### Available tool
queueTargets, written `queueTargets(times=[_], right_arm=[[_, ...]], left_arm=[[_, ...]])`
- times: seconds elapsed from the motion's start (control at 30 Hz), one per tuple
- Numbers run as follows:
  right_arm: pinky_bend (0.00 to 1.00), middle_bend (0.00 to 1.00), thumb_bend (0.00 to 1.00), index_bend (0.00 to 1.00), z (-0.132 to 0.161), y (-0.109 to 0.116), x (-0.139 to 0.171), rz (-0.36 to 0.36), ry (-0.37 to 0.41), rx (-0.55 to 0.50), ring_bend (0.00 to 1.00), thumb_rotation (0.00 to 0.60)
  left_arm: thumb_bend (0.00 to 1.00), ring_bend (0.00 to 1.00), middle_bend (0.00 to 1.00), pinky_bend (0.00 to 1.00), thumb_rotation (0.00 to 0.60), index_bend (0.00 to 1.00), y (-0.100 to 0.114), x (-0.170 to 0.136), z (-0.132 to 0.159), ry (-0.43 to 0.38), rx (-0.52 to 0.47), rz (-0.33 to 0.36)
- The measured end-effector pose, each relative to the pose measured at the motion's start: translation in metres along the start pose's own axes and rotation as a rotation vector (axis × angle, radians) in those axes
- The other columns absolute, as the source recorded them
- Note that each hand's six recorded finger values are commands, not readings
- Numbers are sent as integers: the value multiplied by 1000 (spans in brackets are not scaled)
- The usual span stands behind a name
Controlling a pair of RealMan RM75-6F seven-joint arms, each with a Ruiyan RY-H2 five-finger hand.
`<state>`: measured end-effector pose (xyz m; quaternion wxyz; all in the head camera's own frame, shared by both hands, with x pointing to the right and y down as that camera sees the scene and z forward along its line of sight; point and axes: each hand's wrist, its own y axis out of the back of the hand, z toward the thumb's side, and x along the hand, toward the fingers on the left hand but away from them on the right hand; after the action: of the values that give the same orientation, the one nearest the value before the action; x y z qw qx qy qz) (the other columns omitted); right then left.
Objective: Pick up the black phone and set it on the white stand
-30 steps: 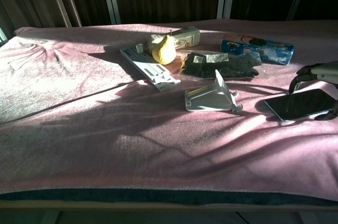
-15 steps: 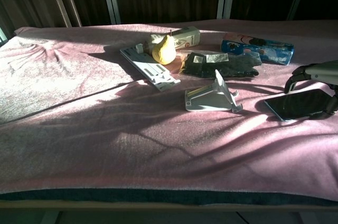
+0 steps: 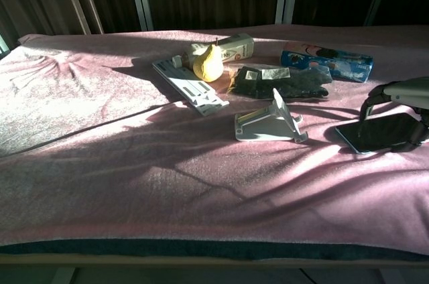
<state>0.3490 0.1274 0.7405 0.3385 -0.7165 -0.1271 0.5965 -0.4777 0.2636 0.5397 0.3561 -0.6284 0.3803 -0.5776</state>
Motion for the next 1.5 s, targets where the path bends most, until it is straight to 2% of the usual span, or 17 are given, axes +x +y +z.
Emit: queueTargets(times=[0.43,0.63,0.87,1.03,1.13,1.27,1.5], right_arm=[[122,351,342,579,4,-1,0,11,10,11,141,600],[122,370,343,647,6,7,4,-23,23,48,150,600],[122,378,344,662,12,11,14,-68,33,130,158,600],[130,397,344,687,19,16,20,-108,49,146,172,600],[145,432,344,731,23,14,20,-110,59,156,206,600],[180,536,344,846,26,7,16,-91,63,163,328,600],[278,657,352,969,26,5,11,-99,56,133,458,600]], left_arm=[[369,1,0,123,600,0,0,0,0,-1,-3,1],[369,1,0,122,600,0,1,0,-1,-2,-5,3],[368,1,0,123,600,0,2,-1,-1,-3,-8,9],[368,1,0,122,600,0,2,-1,-1,-4,-8,8],[369,1,0,122,600,0,2,-1,-1,-4,-8,9],[369,1,0,122,600,0,3,-1,-1,-3,-9,11],[368,1,0,123,600,0,4,-1,-2,0,-11,15]])
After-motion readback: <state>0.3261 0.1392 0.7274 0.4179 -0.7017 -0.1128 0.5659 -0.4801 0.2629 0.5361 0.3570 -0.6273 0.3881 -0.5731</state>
